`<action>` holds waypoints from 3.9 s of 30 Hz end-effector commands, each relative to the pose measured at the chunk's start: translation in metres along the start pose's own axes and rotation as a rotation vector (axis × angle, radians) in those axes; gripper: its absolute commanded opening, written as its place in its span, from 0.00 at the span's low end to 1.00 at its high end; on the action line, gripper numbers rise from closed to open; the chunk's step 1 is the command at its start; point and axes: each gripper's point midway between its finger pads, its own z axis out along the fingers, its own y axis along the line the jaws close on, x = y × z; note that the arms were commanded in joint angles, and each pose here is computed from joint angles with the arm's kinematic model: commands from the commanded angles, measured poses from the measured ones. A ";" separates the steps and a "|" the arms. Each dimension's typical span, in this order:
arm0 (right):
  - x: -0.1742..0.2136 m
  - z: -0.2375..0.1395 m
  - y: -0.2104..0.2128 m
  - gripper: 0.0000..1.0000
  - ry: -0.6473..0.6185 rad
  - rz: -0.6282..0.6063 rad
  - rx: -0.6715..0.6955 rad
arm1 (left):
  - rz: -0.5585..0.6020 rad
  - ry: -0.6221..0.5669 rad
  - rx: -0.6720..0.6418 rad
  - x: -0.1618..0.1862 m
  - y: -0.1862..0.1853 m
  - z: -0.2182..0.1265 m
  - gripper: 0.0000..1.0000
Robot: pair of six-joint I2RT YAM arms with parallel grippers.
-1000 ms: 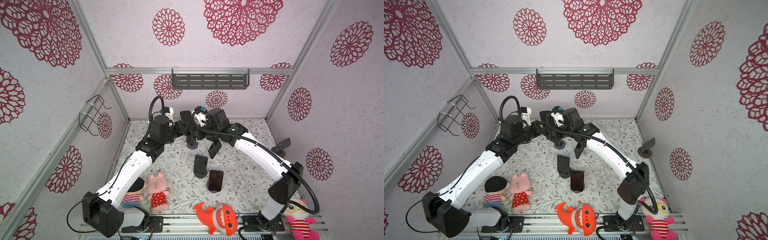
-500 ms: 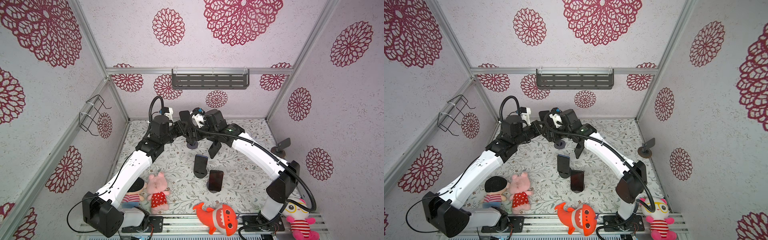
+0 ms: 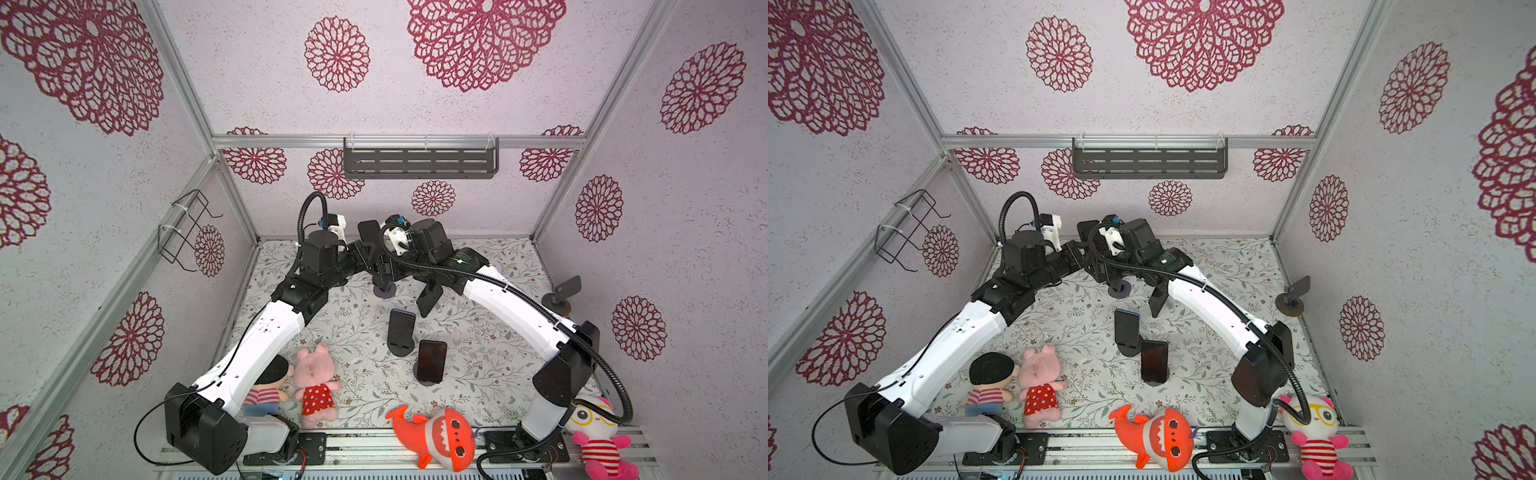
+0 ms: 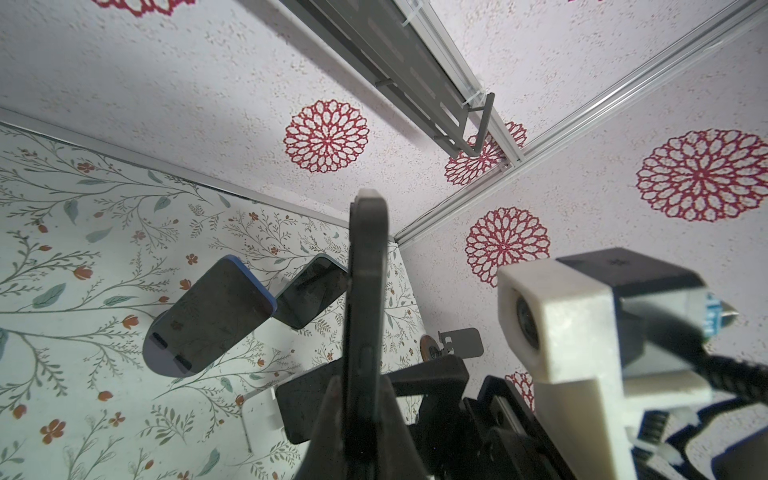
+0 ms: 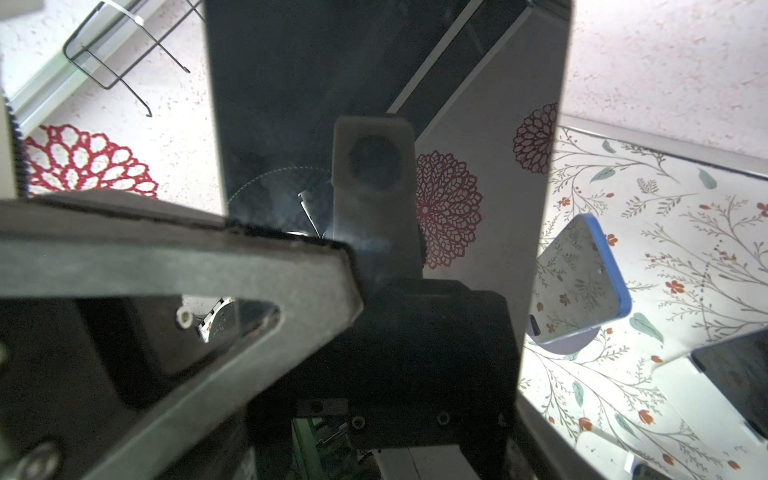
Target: Remove the phone from the phone stand
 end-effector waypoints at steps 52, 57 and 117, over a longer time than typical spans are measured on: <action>0.017 -0.190 -0.213 0.16 -0.072 0.201 0.782 | 0.307 0.099 -0.277 -0.055 0.110 -0.021 0.85; 0.054 -0.178 -0.246 0.15 0.093 0.249 0.831 | 0.274 0.119 -0.312 -0.050 0.135 -0.022 0.85; 0.174 -0.009 -0.370 0.81 0.540 0.328 0.774 | 0.272 0.101 -0.270 -0.055 0.137 -0.024 0.85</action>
